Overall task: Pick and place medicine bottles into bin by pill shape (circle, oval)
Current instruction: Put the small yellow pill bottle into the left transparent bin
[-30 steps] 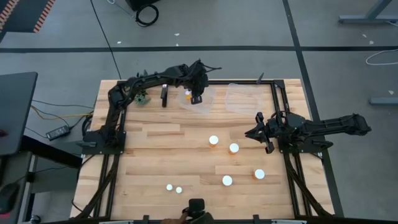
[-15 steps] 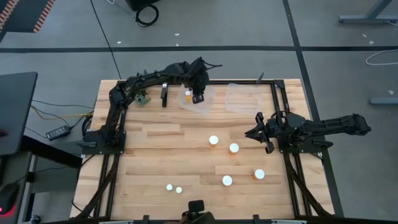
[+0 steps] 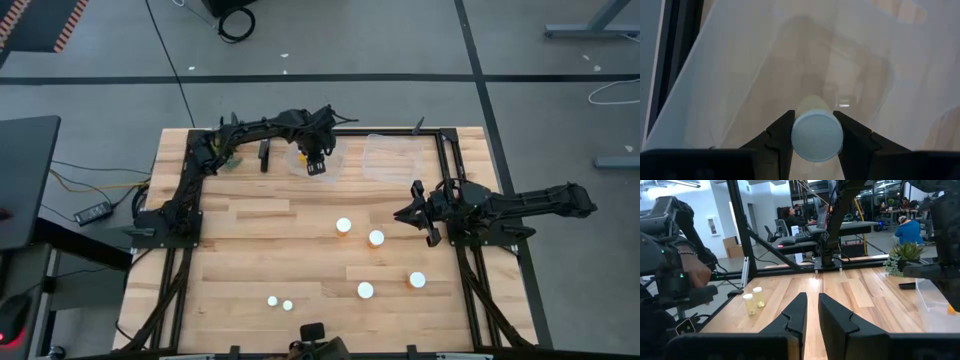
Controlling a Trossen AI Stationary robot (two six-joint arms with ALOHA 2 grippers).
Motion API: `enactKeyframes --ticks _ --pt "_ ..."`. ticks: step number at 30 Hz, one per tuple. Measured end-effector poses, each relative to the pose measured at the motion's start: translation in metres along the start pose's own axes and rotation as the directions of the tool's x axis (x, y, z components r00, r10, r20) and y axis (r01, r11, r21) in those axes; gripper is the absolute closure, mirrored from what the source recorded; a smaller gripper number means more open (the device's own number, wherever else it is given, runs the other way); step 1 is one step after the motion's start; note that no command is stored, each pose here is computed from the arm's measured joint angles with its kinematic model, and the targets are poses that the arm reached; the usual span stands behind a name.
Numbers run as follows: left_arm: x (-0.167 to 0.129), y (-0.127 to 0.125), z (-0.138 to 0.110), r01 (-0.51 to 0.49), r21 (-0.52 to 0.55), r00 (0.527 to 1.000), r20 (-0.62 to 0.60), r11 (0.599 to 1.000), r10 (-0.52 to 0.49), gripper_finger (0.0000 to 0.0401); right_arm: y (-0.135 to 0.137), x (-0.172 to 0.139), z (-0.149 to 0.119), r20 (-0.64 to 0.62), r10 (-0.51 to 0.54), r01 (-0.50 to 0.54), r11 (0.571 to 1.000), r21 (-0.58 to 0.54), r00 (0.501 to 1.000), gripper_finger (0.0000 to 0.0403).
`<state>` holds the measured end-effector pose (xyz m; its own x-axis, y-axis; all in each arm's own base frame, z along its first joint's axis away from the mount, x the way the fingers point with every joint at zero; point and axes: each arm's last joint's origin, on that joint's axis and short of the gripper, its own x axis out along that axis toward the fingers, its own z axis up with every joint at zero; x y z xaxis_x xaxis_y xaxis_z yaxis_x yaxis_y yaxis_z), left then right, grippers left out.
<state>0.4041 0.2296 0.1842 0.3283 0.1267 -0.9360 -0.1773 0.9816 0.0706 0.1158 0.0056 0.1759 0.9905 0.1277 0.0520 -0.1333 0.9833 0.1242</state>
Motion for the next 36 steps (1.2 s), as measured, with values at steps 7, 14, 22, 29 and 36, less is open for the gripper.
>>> enactKeyframes --ticks 7,14,22,29,36 --pt "0.001 0.000 0.000 0.001 0.000 1.000 -0.002 1.000 -0.001 0.0253 0.000 0.000 0.000 0.000 0.000 0.000 1.000 0.000 1.000 0.0349" --pt "0.007 -0.003 0.000 0.007 0.013 1.000 -0.011 1.000 -0.007 0.0229 0.000 0.000 0.000 0.000 0.000 0.000 1.000 0.000 1.000 0.0349" --pt "0.007 -0.004 -0.002 0.009 0.014 0.999 -0.034 1.000 -0.009 0.0187 0.000 0.000 0.000 0.000 0.000 0.000 1.000 0.000 1.000 0.0349" --pt "0.003 -0.005 -0.003 0.005 0.015 0.998 -0.055 1.000 -0.004 0.0158 0.000 0.000 0.000 0.000 0.001 -0.001 1.000 0.000 1.000 0.0349" --pt "-0.015 -0.006 -0.001 -0.045 0.022 0.998 -0.038 0.999 0.046 0.0157 0.000 0.000 0.000 0.000 0.001 -0.001 1.000 0.000 1.000 0.0349"
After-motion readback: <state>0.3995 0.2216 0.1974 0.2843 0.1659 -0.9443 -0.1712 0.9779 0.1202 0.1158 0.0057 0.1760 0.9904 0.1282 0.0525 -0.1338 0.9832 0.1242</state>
